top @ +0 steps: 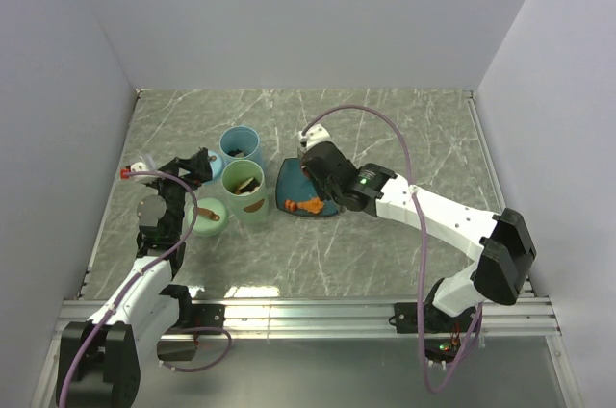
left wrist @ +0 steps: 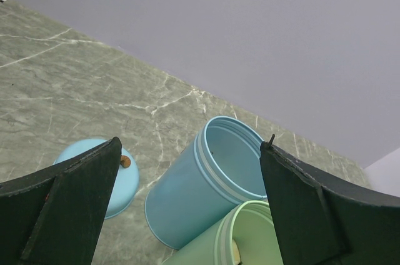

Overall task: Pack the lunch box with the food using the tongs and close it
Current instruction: Place the food into the lunch box

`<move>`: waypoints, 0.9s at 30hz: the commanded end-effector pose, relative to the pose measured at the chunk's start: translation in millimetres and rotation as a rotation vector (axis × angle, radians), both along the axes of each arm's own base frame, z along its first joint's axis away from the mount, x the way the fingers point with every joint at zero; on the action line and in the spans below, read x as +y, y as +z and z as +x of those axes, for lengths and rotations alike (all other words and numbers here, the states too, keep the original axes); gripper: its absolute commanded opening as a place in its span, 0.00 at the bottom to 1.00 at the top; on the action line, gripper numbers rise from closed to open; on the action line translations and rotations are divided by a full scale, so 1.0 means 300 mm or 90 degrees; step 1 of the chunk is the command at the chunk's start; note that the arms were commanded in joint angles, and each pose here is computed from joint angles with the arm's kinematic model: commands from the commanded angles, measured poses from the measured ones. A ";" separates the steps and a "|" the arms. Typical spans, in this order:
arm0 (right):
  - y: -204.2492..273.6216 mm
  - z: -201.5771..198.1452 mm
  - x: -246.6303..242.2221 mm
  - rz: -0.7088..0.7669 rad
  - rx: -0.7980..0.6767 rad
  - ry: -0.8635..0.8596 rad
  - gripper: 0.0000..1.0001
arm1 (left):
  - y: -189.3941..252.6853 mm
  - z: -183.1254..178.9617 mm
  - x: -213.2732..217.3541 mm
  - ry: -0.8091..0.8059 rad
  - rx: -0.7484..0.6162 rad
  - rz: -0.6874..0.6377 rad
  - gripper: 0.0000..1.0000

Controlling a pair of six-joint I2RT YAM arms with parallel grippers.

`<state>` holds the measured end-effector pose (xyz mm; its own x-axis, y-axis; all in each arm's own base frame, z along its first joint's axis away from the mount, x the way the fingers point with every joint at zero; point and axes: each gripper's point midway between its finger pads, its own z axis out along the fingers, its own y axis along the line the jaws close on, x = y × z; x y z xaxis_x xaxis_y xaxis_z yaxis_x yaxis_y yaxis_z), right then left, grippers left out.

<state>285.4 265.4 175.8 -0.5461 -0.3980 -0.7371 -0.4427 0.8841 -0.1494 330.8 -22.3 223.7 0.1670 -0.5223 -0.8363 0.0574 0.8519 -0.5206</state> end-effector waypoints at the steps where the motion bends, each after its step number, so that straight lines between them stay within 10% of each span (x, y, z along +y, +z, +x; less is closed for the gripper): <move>1: 0.190 0.050 0.027 0.072 -0.085 -0.008 0.25 | 0.059 0.000 0.007 0.005 -0.035 -0.005 0.99; 27: 0.581 0.042 0.307 0.132 -0.233 0.127 0.24 | 0.063 0.001 0.008 0.006 -0.036 -0.005 0.99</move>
<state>292.8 339.9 319.7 -0.2490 -0.3245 -0.9125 -0.5445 0.8261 -0.1452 330.8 -22.3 223.7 0.1670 -0.5223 -0.8363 0.0574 0.8519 -0.5206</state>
